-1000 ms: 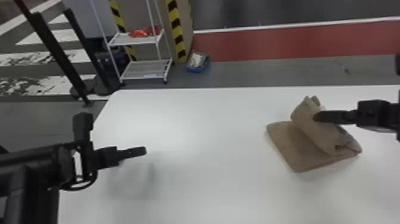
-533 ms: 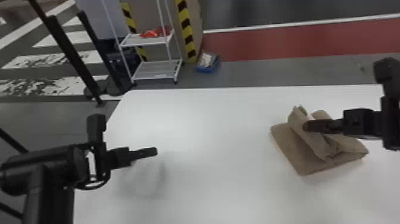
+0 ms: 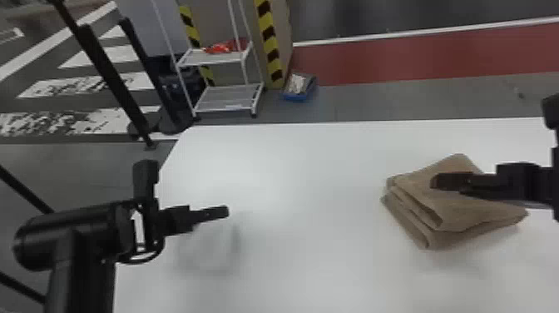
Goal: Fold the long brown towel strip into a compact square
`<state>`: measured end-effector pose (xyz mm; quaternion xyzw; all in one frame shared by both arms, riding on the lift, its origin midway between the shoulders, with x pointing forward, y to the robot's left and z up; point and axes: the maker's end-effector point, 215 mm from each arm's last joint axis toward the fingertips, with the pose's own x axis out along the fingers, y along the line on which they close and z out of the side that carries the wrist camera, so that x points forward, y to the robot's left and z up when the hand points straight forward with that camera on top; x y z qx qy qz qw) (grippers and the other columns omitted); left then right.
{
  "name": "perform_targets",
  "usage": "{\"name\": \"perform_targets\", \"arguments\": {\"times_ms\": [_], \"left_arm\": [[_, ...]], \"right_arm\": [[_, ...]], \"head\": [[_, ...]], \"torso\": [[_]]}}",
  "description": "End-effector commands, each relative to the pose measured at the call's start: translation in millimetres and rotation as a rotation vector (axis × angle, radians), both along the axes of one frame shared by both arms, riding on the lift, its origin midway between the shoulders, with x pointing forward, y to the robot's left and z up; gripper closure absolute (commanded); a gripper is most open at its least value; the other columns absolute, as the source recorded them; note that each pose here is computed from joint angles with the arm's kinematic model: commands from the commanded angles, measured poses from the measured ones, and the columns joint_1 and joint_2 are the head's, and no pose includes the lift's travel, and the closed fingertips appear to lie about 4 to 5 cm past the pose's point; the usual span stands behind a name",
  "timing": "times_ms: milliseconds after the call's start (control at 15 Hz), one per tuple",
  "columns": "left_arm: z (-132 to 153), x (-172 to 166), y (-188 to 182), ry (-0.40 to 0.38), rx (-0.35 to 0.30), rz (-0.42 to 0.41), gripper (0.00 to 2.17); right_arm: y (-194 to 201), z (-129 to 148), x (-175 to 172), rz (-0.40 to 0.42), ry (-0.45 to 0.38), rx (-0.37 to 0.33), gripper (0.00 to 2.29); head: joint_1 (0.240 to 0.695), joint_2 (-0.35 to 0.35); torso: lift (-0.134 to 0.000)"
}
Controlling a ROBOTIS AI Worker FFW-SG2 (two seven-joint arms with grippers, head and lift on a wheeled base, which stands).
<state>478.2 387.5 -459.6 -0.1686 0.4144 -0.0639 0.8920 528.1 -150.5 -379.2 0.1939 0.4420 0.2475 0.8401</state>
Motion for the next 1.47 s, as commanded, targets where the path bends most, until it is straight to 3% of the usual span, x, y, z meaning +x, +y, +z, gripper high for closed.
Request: {"name": "perform_targets", "arguments": {"times_ms": [0,67,133,200,400,667,1000,1400], "left_arm": [[3,0,3,-0.005,0.0,0.001,0.08],[4,0,5,-0.006,0.002,0.002,0.08],[5,1,6,-0.007,0.002,0.001,0.08],[7,2,5,-0.012,-0.001,-0.003,0.08],[18,11,-12,-0.057,-0.026,-0.045,0.09],[21,12,-12,-0.062,-0.028,-0.052,0.09],[26,8,-1,-0.071,-0.037,-0.038,0.09],[23,3,2,-0.068,-0.047,-0.034,0.09]], "right_arm": [[-16,1,4,-0.039,0.0,-0.009,0.74],[-24,1,5,-0.057,-0.001,-0.012,1.52],[-33,-2,6,-0.072,0.003,-0.035,2.02],[-40,-7,5,-0.084,0.01,-0.055,2.1],[-64,-19,0,-0.145,0.033,-0.076,2.1],[-113,-30,12,-0.25,0.032,-0.189,2.1],[-157,-16,55,-0.357,-0.056,-0.205,2.1],[-161,-35,98,-0.371,-0.095,-0.202,2.1]], "head": [[0.695,0.26],[0.695,0.254],[0.695,0.244],[0.695,0.239],[0.695,0.215],[0.695,0.154],[0.695,0.098],[0.695,0.071]], "torso": [[-0.125],[-0.125],[-0.125],[-0.125],[-0.125],[-0.125],[-0.125],[-0.125]]}}
